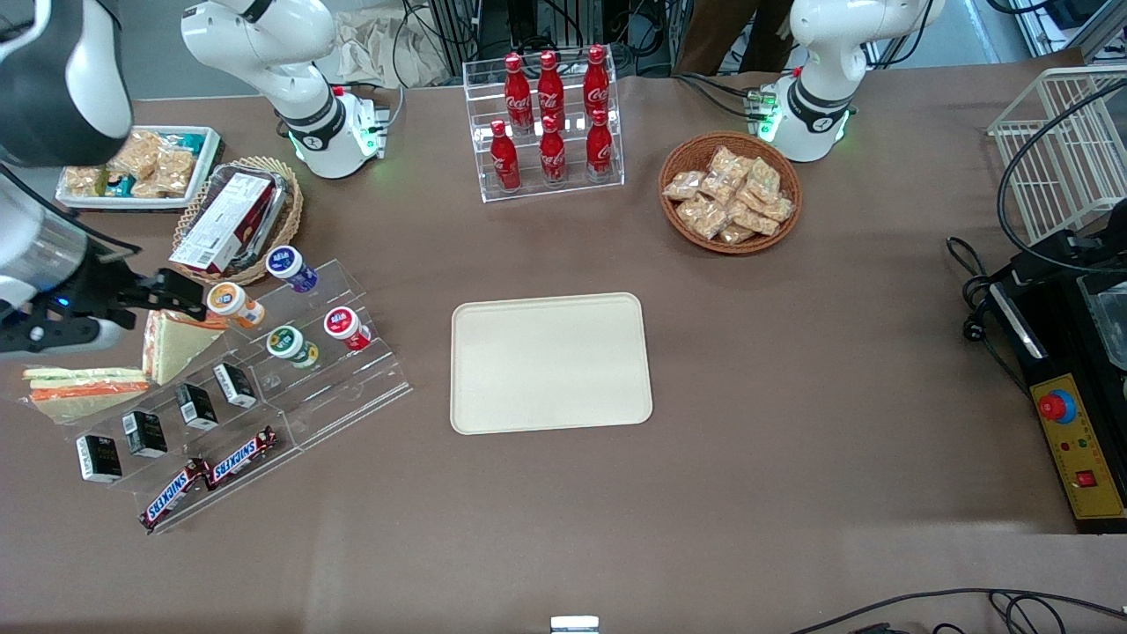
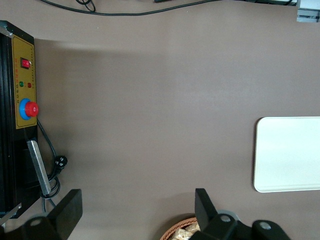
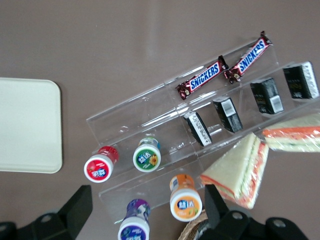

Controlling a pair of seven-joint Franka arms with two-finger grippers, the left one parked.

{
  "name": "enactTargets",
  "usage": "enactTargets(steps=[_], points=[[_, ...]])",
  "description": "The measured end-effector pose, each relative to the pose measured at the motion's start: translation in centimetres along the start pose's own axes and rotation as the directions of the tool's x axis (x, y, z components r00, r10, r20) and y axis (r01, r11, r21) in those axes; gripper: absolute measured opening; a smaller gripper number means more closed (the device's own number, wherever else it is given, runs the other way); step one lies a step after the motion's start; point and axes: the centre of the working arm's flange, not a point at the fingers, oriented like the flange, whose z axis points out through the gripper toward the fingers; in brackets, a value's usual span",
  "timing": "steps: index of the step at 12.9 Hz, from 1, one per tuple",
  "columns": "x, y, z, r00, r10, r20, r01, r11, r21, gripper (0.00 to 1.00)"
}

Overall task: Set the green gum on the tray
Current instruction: 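Move the right gripper down over the green gum bottle in the rack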

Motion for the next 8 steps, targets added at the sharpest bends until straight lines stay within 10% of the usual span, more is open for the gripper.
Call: enactTargets(steps=[8], points=[[-2.8,-1.0,16.1,0.998,-0.053,-0.044,0.052,0.999,-0.008,1.0]])
